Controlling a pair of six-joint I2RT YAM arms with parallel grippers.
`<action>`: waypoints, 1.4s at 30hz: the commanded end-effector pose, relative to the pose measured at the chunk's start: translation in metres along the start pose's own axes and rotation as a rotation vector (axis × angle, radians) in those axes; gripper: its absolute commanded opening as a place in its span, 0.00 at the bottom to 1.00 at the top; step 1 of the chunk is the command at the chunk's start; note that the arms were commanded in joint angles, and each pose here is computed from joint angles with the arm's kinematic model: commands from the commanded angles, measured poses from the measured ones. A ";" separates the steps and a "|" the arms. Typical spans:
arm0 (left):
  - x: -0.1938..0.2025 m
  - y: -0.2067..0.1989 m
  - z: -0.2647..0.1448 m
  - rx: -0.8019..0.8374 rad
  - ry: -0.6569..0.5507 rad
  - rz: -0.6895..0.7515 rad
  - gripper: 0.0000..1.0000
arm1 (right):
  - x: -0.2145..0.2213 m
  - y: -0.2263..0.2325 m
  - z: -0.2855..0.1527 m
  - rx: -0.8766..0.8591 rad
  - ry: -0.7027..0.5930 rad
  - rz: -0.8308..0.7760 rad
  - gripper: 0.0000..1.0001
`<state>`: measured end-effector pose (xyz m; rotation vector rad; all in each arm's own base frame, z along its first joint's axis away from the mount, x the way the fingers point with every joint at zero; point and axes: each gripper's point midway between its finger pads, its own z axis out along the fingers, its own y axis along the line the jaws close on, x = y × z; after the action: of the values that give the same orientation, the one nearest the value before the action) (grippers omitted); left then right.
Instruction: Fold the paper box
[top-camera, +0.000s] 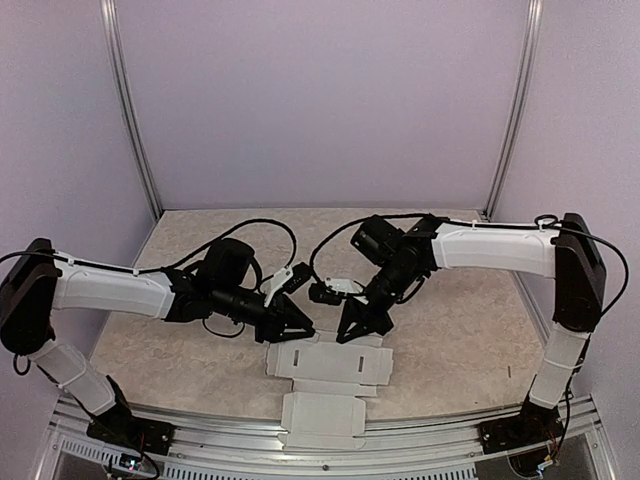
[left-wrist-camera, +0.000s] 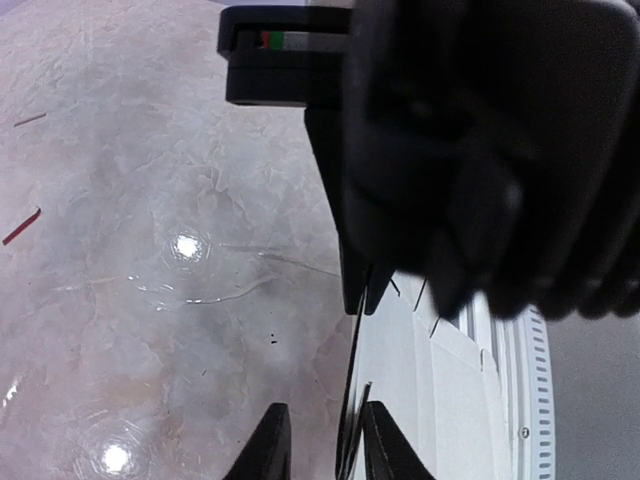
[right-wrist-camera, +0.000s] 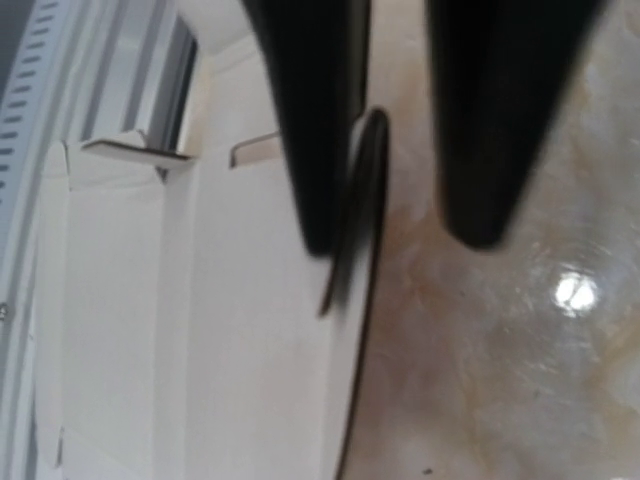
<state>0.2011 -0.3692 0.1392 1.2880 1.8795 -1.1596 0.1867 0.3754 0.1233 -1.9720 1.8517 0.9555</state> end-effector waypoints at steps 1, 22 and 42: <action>-0.008 0.005 0.009 -0.060 -0.011 0.093 0.29 | -0.010 0.013 0.003 -0.091 -0.037 0.007 0.00; 0.017 0.019 0.009 -0.144 0.132 0.134 0.30 | -0.012 0.011 -0.002 -0.124 -0.057 0.026 0.00; 0.014 0.006 0.009 -0.090 0.117 0.145 0.16 | -0.020 0.015 -0.011 -0.169 -0.095 0.033 0.00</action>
<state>0.2031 -0.3761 0.1299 1.4085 1.8405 -0.9760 0.1831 0.3715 0.1191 -2.0020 1.8763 1.0676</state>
